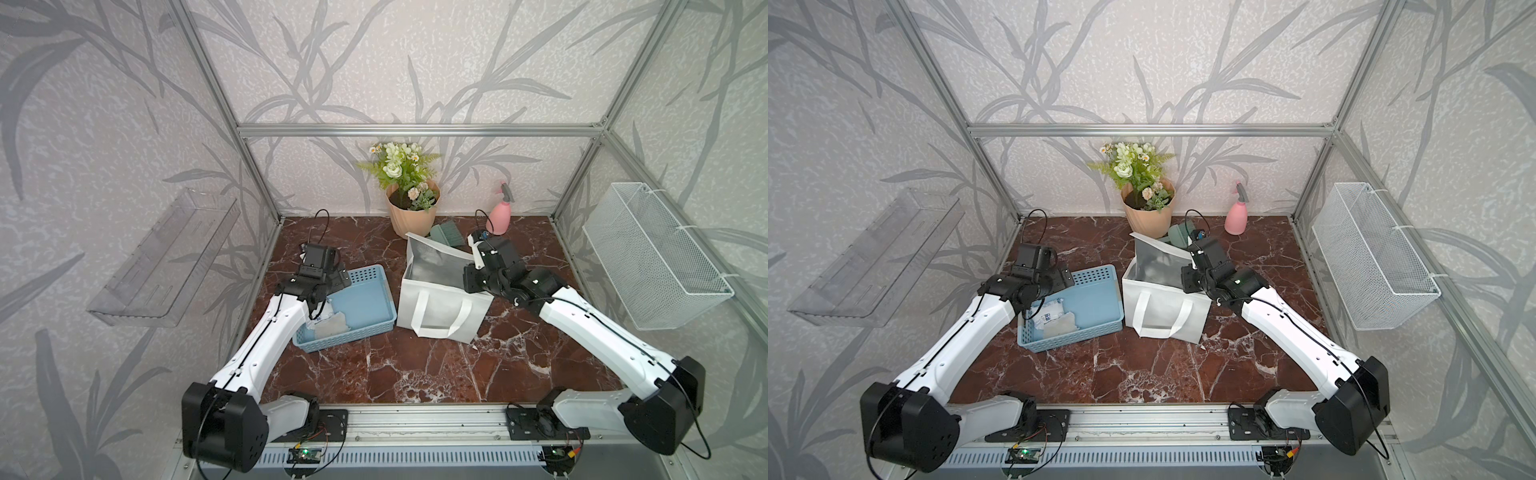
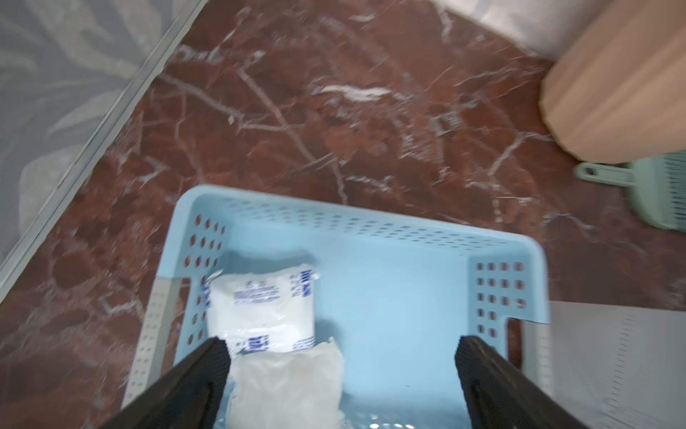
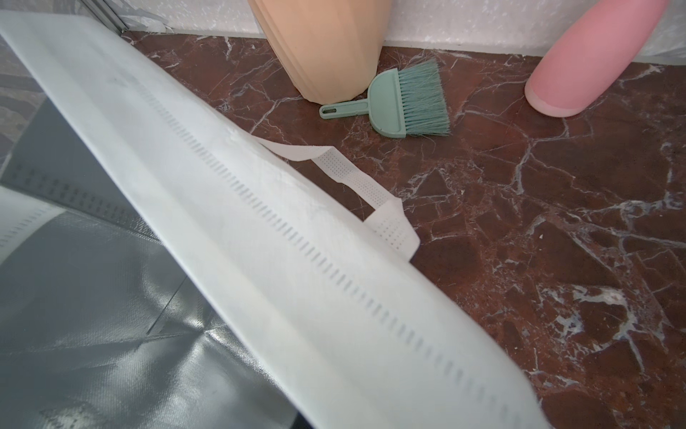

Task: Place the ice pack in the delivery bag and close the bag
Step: Pick up the ice pack from the bin.

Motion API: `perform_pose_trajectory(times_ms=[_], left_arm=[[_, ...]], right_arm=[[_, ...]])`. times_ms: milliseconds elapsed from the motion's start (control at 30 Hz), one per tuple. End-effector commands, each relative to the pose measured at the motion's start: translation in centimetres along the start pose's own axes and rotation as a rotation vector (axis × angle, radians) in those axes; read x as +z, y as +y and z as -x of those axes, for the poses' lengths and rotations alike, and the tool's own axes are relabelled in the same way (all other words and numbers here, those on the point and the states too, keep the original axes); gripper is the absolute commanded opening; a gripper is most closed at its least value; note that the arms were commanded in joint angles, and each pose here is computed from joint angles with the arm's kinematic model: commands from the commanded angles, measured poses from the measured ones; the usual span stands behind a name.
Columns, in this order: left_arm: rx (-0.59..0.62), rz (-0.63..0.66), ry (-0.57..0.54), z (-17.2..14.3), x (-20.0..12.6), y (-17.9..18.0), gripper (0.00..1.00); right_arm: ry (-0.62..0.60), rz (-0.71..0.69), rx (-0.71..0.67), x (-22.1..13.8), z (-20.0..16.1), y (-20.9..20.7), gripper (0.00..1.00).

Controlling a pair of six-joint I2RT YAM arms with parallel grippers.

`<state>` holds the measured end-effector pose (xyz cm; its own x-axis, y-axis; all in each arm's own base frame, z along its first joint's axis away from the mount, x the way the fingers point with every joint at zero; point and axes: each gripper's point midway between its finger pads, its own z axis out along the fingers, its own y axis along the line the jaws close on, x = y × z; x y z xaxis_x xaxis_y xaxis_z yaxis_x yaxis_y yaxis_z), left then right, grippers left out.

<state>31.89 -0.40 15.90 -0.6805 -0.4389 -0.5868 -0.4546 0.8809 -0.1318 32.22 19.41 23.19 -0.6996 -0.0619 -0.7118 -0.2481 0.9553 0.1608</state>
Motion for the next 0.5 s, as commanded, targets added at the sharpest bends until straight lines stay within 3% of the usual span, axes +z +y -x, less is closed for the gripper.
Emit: perform_pose_trajectory(times_ms=[0, 100, 467], left_arm=[[-0.083, 0.069, 0.069, -2.2, 1.7, 3.0, 1.00], [-0.147, 0.076, 0.138, -3.7, 3.4, 4.5, 0.98], [-0.135, 0.114, 0.228, -5.2, 7.3, 5.4, 1.00]], right_arm=[[0.014, 0.007, -0.020, 0.1, 0.0, 0.3, 0.06], [0.017, 0.005, -0.022, 0.1, -0.1, 0.2, 0.06], [0.020, 0.001, -0.003, 0.0, -0.7, -0.1, 0.06]])
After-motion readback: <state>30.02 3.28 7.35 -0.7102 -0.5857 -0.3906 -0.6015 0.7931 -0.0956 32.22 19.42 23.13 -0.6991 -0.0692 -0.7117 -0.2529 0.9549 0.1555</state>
